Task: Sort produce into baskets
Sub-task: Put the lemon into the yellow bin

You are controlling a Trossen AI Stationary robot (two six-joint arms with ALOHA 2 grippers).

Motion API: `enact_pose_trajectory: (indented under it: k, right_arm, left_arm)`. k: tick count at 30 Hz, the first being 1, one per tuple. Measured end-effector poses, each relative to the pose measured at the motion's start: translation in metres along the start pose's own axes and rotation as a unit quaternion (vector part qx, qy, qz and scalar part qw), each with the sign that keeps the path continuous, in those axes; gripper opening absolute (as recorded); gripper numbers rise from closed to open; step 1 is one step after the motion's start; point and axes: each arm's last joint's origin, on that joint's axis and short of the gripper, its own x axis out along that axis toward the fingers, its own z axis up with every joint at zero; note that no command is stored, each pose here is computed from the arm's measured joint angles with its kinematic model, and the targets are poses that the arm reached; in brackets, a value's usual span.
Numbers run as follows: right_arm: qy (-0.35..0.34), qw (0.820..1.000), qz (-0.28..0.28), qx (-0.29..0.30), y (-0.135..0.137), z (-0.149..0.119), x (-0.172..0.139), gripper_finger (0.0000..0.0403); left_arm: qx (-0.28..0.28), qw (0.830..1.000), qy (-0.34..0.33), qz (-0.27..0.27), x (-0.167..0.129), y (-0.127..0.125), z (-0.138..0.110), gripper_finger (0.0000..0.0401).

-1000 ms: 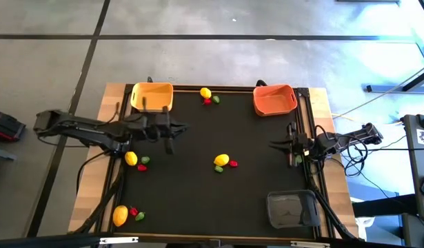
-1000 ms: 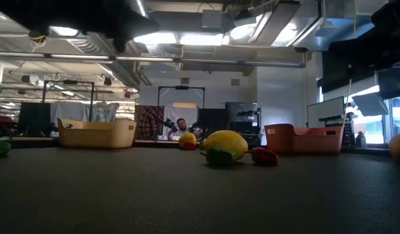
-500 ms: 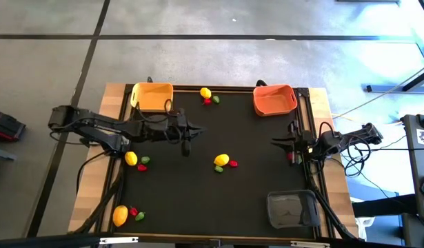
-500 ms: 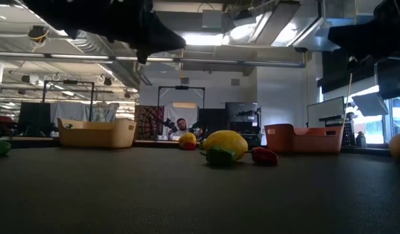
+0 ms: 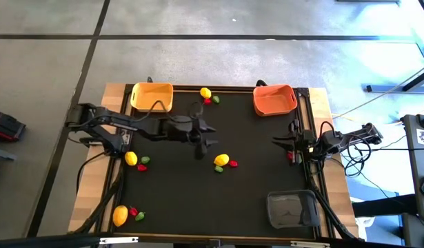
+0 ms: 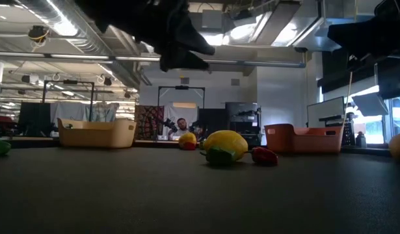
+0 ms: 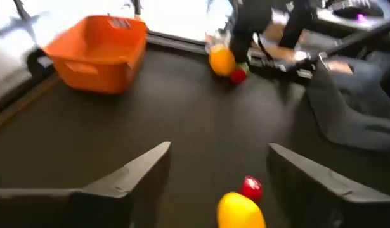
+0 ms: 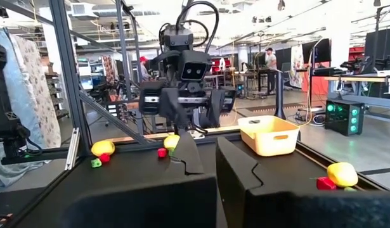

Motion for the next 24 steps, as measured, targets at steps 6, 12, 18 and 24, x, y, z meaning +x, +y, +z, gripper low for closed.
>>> enact_pose_trajectory:
  k: [6,12,18,24]
  right_arm:
    - [0.001,1.000,-0.027,-0.001,-0.002,0.000,0.000,0.0001]
    - [0.003,0.999,-0.039,-0.002,-0.002,-0.001,0.000,0.0001]
    - [0.006,0.999,-0.040,-0.004,-0.002,-0.001,0.000,0.0001]
    - [0.006,0.999,-0.040,-0.004,-0.002,-0.001,0.000,0.0001]
  left_arm:
    - [-0.014,0.998,0.064,-0.014,0.023,-0.017,0.000,0.0289]
    - [-0.023,0.994,0.109,-0.011,0.047,-0.025,-0.014,0.0290]
    - [-0.025,0.989,0.147,-0.001,0.061,-0.026,-0.029,0.0290]
    - [-0.029,0.985,0.169,0.006,0.070,-0.024,-0.042,0.0290]
